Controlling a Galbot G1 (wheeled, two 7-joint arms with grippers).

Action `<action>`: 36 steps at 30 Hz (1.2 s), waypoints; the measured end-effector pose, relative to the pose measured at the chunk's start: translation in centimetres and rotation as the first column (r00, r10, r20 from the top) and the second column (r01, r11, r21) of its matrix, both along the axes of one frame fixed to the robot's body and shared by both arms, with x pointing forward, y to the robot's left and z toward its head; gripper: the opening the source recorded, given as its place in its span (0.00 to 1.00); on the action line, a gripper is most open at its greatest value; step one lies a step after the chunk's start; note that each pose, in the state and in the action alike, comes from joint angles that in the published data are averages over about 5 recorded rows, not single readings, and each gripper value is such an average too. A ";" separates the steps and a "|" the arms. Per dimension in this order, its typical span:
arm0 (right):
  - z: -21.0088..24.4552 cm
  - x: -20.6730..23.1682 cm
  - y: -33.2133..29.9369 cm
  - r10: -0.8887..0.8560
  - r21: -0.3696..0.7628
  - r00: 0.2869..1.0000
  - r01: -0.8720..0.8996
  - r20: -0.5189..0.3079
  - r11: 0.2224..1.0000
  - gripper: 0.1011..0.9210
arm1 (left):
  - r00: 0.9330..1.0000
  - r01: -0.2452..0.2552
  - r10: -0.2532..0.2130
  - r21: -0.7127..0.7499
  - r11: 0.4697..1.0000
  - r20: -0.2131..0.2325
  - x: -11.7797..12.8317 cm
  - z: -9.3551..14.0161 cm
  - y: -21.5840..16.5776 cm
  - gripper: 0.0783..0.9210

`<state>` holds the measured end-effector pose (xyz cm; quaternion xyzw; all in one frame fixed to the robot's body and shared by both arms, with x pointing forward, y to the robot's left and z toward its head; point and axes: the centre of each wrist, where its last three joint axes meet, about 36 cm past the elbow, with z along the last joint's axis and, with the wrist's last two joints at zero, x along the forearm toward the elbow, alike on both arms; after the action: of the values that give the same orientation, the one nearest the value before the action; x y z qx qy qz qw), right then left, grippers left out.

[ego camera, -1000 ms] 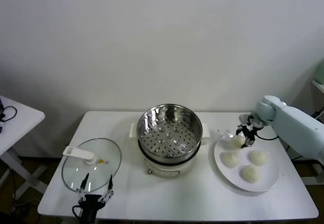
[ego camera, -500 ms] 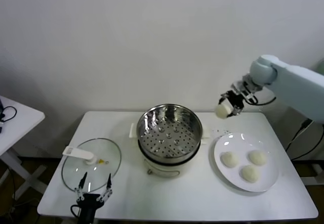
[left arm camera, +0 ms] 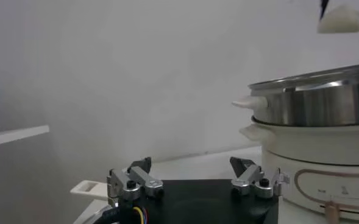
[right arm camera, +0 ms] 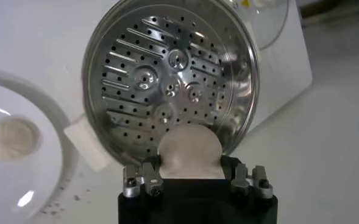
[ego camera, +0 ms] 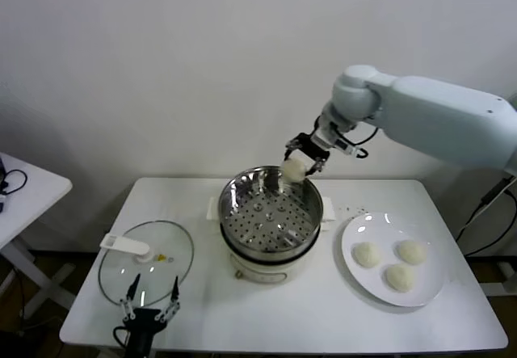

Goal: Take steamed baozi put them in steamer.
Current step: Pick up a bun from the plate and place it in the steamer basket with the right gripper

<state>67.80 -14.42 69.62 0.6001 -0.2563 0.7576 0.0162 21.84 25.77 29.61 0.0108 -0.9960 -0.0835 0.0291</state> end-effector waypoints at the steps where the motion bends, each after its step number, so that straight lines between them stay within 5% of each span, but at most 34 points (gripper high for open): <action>1: -0.4 0.3 0.5 0.023 -0.010 1.000 -0.023 0.005 1.000 0.68 | 1.000 0.000 0.000 0.000 1.000 0.001 0.0 0.0 0.0 0.88; 21: -8.2 4.6 5.5 0.241 -0.097 0.970 -0.244 -0.040 0.965 0.68 | 1.000 -0.007 0.007 0.003 1.000 -0.008 -0.3 -0.9 0.1 0.88; 36: -9.3 5.8 6.6 0.277 -0.133 0.958 -0.285 -0.075 0.949 0.68 | 1.000 -0.011 0.011 0.004 1.000 -0.002 -0.2 -1.2 0.1 0.88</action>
<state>73.61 -7.86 60.35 0.6485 -0.1129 0.7517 -0.0418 21.60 25.87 28.45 0.0164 -0.9957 -0.0855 0.0307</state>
